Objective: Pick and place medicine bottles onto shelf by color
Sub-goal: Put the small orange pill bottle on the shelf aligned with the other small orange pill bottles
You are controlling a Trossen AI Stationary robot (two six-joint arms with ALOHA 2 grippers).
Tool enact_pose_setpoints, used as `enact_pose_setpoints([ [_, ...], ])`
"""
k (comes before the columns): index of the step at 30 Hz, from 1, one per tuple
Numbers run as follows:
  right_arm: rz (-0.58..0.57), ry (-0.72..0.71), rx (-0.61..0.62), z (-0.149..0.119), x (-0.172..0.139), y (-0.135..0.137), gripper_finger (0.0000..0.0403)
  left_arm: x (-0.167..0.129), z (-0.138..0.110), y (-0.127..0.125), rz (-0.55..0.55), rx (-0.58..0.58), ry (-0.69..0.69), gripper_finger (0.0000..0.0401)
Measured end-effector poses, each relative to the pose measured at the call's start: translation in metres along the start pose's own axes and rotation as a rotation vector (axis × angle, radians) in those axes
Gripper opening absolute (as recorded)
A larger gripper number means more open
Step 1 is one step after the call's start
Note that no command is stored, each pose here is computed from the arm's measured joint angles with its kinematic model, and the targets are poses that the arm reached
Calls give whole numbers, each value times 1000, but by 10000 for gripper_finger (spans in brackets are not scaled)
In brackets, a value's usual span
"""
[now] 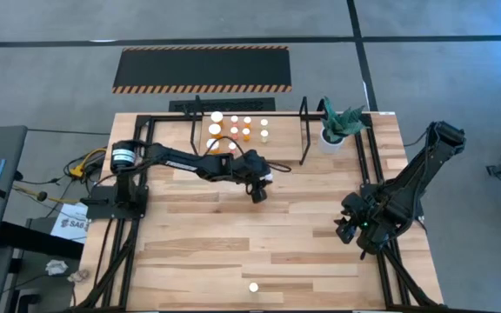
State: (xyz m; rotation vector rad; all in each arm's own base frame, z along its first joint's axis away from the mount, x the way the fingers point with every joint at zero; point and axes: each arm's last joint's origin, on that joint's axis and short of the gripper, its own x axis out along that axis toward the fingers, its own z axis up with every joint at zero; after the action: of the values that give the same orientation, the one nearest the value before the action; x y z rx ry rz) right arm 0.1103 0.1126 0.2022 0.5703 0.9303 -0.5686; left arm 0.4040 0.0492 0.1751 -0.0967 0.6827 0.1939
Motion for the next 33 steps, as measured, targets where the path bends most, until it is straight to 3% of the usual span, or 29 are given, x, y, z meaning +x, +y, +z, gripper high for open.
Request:
enact_pose_setpoints([
  [11,18,2,11,0,0,2,225,-31,15,20,149,-87,-11,95],
  [24,19,2,11,0,0,2,225,-34,13,28,350,-311,-36,98],
  [33,19,2,11,0,0,2,225,-35,6,36,457,-341,13,98],
])
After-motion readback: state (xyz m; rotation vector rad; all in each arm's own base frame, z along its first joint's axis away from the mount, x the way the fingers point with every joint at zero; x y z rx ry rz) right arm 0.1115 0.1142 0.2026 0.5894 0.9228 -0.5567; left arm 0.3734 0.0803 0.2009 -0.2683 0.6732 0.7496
